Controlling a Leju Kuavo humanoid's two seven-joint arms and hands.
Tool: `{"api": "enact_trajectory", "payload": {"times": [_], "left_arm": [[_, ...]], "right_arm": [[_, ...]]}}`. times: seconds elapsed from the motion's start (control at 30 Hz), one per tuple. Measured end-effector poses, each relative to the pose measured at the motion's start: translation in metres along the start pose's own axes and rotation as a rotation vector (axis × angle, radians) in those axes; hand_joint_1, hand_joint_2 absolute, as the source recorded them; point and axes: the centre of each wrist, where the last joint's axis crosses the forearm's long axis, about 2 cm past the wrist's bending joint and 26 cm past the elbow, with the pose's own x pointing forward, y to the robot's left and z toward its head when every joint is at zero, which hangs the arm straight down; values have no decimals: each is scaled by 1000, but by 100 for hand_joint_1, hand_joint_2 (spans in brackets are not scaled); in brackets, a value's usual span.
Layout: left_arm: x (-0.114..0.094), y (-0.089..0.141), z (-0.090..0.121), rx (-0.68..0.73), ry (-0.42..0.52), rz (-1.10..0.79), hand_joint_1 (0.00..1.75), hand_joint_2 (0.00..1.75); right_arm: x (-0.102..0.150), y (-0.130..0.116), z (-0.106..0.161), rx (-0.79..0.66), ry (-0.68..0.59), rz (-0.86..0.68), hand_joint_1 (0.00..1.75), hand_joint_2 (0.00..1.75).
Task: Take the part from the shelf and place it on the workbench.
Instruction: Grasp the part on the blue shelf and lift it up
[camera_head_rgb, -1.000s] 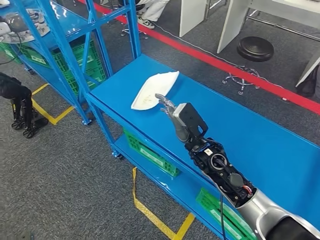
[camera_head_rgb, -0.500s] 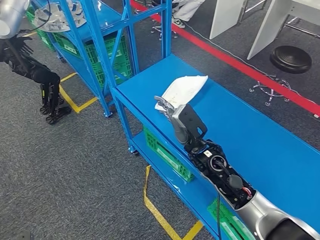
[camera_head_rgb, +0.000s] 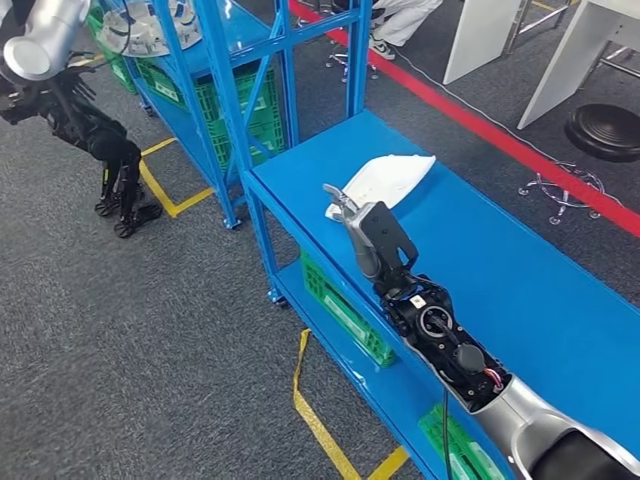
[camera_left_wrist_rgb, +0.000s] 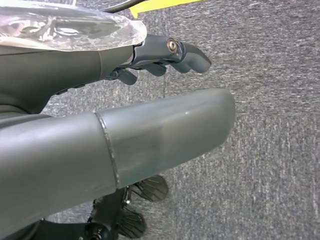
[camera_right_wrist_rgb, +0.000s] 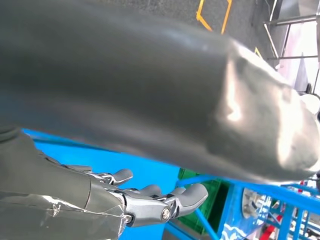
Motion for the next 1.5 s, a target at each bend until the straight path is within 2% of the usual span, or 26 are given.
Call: {"api": "enact_trajectory", "payload": {"times": [1.5], "left_arm": [[-4,5,0,2,0,9,0,0]], "right_arm": [[-2,-4,-3,-5,27,11,0,0]]}}
